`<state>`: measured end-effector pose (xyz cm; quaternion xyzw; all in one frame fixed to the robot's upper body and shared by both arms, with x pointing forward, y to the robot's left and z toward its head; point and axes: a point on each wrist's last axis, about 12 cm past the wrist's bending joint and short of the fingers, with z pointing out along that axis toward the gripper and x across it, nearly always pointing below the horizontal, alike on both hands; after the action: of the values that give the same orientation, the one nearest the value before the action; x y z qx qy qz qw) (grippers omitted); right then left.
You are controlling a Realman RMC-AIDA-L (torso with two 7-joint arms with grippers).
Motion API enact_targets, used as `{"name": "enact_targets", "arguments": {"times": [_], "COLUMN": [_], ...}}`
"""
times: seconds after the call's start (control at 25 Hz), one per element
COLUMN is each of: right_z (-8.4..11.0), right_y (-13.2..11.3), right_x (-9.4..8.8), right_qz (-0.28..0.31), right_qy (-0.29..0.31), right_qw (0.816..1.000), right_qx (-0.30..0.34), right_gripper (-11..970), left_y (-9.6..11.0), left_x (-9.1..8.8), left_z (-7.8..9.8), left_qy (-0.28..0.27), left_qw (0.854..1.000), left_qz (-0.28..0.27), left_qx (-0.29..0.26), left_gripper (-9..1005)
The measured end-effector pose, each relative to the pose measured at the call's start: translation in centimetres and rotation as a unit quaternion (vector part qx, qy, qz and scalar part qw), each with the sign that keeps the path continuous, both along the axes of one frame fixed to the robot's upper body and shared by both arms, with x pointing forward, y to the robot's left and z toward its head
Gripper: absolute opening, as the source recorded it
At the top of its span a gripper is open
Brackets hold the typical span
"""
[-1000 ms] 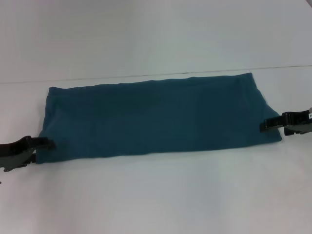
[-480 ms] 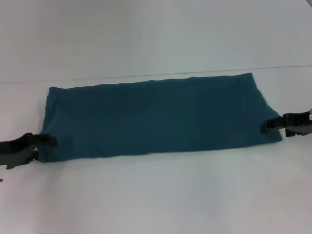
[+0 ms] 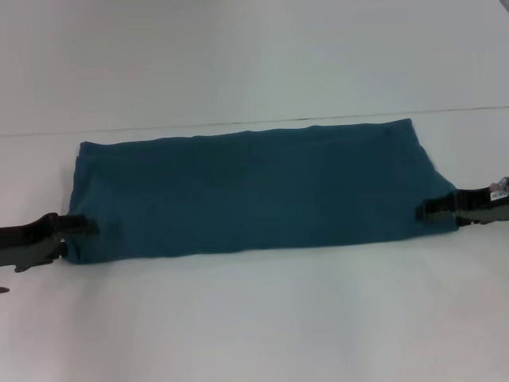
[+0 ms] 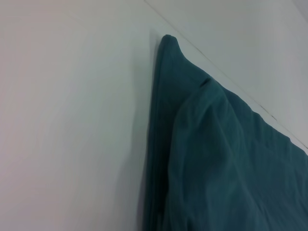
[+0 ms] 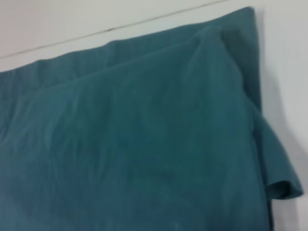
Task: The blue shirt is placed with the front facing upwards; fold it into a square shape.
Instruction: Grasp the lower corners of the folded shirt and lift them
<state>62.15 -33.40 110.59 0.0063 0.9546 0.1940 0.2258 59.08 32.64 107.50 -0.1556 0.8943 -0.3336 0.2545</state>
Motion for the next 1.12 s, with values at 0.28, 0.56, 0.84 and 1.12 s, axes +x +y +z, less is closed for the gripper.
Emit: {"name": "enact_targets", "arguments": {"times": [0.28,0.56,0.84,1.12], "right_z": [-0.7,-0.26,-0.12,-0.01], "right_y": [0.93,0.53,0.49,0.32], "right_x": [0.28,0.36,0.45,0.44], "right_qz": [0.005,-0.013,-0.011,-0.013], "right_qy": [0.006,0.004,0.003,0.004], "right_qw": [1.0,1.0,1.0,1.0], "right_qx": [-0.006,0.007,0.006,0.007], "right_gripper": [892,891,602,291], "left_y": [-0.06,-0.26,-0.31,-0.16], "left_x": [0.02,0.07,0.09,-0.03], "left_z": [0.04,0.69,0.76,0.58], "left_qy": [0.001,-0.007,-0.001,0.007], "left_qw": [1.0,1.0,1.0,1.0], "left_qz": [0.0,-0.009,-0.013,-0.014], "left_qx": [-0.002,-0.018,-0.017,-0.008], "left_gripper": [627,553,333,182]}}
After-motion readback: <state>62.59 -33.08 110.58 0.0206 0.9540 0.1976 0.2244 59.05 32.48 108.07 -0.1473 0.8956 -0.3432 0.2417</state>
